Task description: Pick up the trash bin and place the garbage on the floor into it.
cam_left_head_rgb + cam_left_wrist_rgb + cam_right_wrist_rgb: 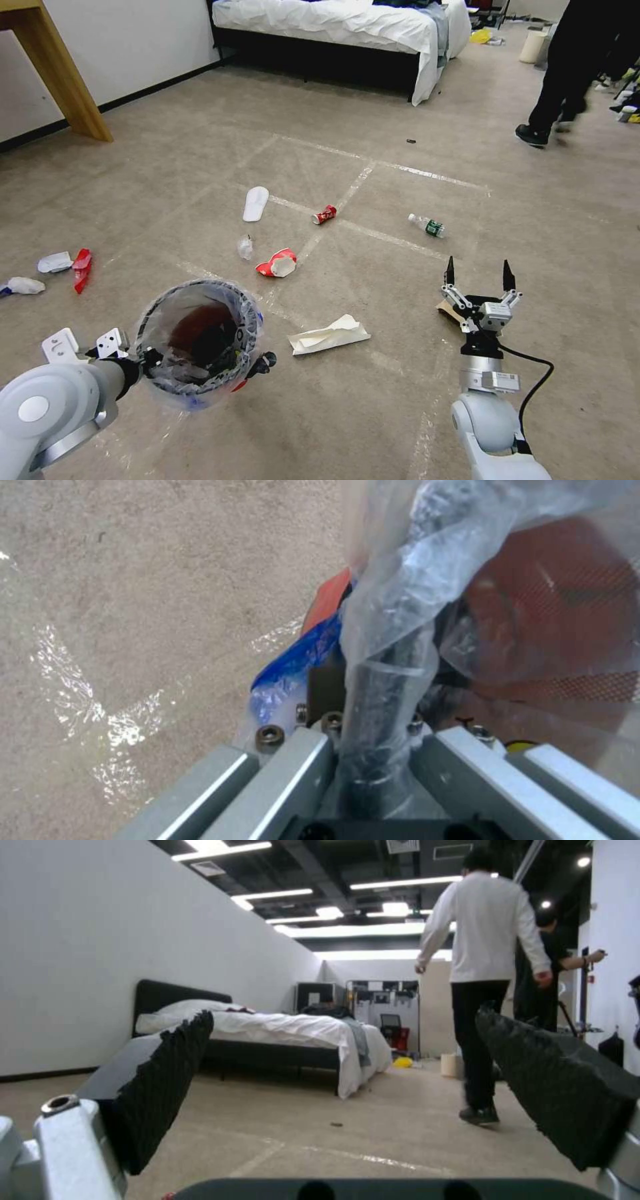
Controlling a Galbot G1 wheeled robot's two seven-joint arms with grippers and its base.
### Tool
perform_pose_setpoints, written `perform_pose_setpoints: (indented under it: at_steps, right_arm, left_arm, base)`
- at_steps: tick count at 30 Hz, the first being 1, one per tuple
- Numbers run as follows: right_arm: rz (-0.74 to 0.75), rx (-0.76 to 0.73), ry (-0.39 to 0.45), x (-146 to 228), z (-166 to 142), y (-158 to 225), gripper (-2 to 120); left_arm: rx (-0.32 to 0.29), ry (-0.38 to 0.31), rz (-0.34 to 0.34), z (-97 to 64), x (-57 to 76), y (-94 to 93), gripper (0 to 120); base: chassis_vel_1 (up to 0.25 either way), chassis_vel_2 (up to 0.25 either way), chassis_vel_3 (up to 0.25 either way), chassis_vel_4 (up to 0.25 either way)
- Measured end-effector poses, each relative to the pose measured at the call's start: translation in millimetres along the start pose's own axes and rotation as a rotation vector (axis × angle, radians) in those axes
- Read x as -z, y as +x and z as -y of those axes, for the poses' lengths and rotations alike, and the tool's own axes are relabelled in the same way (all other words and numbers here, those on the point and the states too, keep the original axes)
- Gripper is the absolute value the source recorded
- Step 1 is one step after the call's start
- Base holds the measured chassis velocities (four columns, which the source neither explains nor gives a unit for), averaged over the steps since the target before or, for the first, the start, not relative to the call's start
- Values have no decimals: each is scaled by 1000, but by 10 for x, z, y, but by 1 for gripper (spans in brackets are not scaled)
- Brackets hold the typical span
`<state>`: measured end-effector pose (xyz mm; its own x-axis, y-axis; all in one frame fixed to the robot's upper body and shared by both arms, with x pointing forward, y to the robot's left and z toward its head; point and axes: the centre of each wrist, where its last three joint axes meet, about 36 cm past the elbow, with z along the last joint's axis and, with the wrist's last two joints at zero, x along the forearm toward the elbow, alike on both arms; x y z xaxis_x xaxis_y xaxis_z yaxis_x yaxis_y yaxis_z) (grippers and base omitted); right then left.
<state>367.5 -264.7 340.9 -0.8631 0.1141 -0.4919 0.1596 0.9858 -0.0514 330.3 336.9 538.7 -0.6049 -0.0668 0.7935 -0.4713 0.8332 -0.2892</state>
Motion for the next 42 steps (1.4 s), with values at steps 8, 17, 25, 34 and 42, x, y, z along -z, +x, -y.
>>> perform_pose_setpoints:
  at_steps: [8, 17, 25, 34, 42]
  right_arm:
    - [0, 1, 2, -17, 4, -11, 100]
    - [-2, 3, 6, -50, 21, 12, 100]
    - [-4, 16, 4, -47, 5, 35, 100]
    - [0, 23, 3, -38, 4, 29, 100]
    - [9, 24, 10, -19, 10, 14, 100]
  left_arm:
    - [0, 3, -2, -1, -3, -10, 0]
    - [-1, 4, -6, 1, -32, 1, 0]
    - [1, 6, -6, 1, -76, 15, 0]
    - [-2, 8, -5, 5, -102, 34, 0]
    - [-6, 12, -3, 10, -123, 53, 0]
  base:
    - [0, 0, 0, 0]
    - [0, 0, 0, 0]
    - [-17, -1, 11, 4]
    - [-156, -79, 162, 60]
    - [-265, -185, 247, 177]
